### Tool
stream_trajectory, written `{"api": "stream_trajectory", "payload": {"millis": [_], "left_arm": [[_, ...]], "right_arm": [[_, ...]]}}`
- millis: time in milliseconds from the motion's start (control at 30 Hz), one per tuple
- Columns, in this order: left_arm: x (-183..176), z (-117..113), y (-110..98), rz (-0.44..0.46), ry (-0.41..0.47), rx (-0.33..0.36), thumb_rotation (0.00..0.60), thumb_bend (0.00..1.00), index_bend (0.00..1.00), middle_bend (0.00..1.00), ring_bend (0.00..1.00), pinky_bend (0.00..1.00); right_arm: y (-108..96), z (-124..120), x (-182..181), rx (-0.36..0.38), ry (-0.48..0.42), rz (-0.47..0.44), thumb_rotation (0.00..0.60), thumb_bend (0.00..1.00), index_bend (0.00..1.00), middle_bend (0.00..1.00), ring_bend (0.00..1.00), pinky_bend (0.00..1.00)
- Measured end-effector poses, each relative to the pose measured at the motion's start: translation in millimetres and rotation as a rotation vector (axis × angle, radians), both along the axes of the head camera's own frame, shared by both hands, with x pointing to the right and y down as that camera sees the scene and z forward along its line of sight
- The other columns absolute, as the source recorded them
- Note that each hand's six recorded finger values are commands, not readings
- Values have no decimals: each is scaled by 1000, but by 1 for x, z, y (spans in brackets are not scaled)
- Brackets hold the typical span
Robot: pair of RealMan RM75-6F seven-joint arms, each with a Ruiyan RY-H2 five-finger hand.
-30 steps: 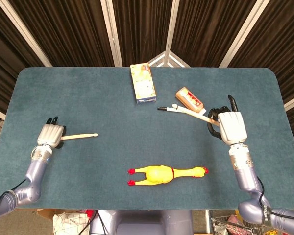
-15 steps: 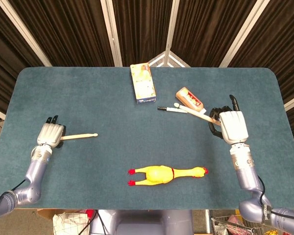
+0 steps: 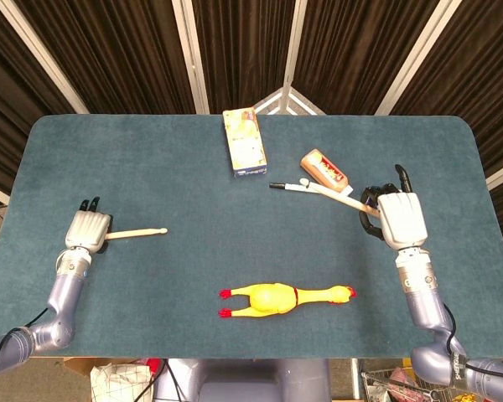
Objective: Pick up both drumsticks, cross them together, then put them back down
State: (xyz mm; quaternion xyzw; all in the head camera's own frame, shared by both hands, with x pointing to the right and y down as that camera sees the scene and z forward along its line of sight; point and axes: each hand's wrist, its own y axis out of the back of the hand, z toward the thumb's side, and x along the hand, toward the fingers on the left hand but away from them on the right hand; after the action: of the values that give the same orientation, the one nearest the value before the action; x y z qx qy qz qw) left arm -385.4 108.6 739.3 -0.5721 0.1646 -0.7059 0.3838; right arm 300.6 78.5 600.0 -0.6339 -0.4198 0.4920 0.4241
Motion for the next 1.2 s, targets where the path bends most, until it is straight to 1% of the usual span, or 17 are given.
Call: {"api": "stream_trajectory", "payload": {"millis": [233,367,533,933,1200], "left_arm": [[-2,3,1,-1,-14,-3,600,401,508,472,43,96],[-1,4,1,-5,-14,1,600,401,513,494,64,96],[1,4,0,-9,-19,8,600,401,518,502,67,97],[1,8,4,0,-67,-5,600,401,520,499,67,96],[6,9,3,6,-69,4,600,401,533,514,75,96]], "right_arm": [[0,1,1,-1,5,0,600,513,687,598,426,47],[-1,1,2,-1,8,2,600,514,687,598,426,48],[-1,1,2,-2,8,-1,600,514,686,598,426,48],[-2,0,2,1,13,0,600,514,689,599,426,48],[-3,1,7,-1,17,6,600,514,689,600,426,48]]}}
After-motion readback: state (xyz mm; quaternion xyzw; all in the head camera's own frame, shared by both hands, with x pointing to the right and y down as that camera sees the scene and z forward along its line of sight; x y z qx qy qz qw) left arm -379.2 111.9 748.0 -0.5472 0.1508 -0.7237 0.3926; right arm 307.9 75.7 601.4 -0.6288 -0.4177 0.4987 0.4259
